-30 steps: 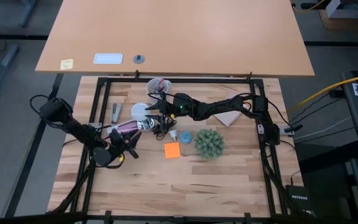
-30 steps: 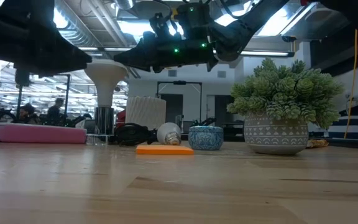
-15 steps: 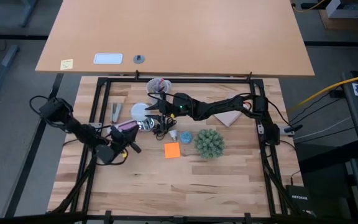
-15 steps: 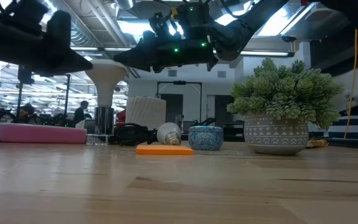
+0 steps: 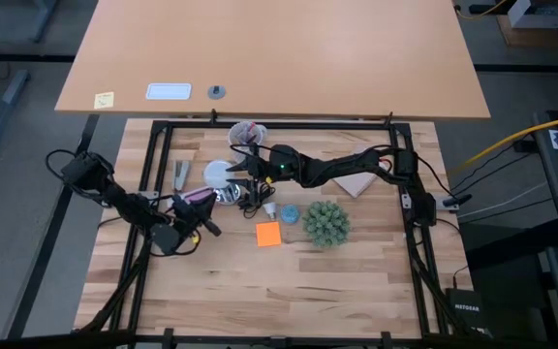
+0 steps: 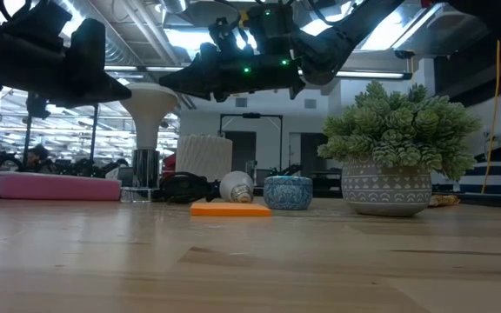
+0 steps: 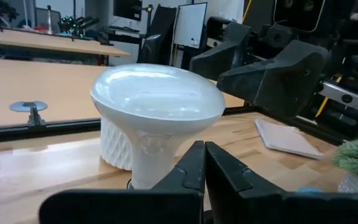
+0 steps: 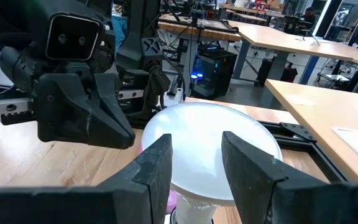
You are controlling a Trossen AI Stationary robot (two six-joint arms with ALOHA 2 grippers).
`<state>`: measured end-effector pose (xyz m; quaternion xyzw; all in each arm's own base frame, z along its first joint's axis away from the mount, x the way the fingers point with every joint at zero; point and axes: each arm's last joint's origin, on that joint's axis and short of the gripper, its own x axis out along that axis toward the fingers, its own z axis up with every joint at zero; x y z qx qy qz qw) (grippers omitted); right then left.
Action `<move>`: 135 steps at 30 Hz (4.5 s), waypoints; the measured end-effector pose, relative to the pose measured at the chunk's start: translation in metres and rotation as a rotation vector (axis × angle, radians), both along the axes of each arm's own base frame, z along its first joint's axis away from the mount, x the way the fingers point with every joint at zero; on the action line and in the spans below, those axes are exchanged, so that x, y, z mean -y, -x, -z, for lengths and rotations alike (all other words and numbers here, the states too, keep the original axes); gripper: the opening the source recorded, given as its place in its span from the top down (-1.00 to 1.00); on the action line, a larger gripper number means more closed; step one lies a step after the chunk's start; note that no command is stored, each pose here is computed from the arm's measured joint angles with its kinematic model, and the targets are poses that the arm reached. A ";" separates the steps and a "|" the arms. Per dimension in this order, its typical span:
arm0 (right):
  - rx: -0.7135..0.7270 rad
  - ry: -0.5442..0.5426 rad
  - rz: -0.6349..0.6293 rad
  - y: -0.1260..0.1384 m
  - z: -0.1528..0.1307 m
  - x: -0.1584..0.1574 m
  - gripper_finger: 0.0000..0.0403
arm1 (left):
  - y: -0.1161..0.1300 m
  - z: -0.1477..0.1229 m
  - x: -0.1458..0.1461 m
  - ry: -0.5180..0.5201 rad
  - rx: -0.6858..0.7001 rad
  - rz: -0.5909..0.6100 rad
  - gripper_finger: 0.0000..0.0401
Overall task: Screw lightbulb
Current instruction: Insert the lightbulb into the silver lamp
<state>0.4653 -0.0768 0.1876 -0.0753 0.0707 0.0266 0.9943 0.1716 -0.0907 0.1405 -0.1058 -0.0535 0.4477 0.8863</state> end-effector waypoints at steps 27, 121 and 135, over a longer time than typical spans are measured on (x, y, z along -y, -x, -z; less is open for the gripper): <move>-0.001 0.000 -0.001 0.000 0.000 0.000 0.29 | 0.001 -0.027 -0.003 -0.074 -0.102 -0.007 1.00; 0.021 -0.063 -0.114 -0.001 -0.002 -0.010 0.29 | 0.019 -0.005 -0.023 -0.090 -0.129 -0.046 1.00; 0.022 -0.055 -0.066 -0.001 -0.002 -0.009 0.29 | 0.018 -0.020 -0.006 -0.052 -0.056 0.060 1.00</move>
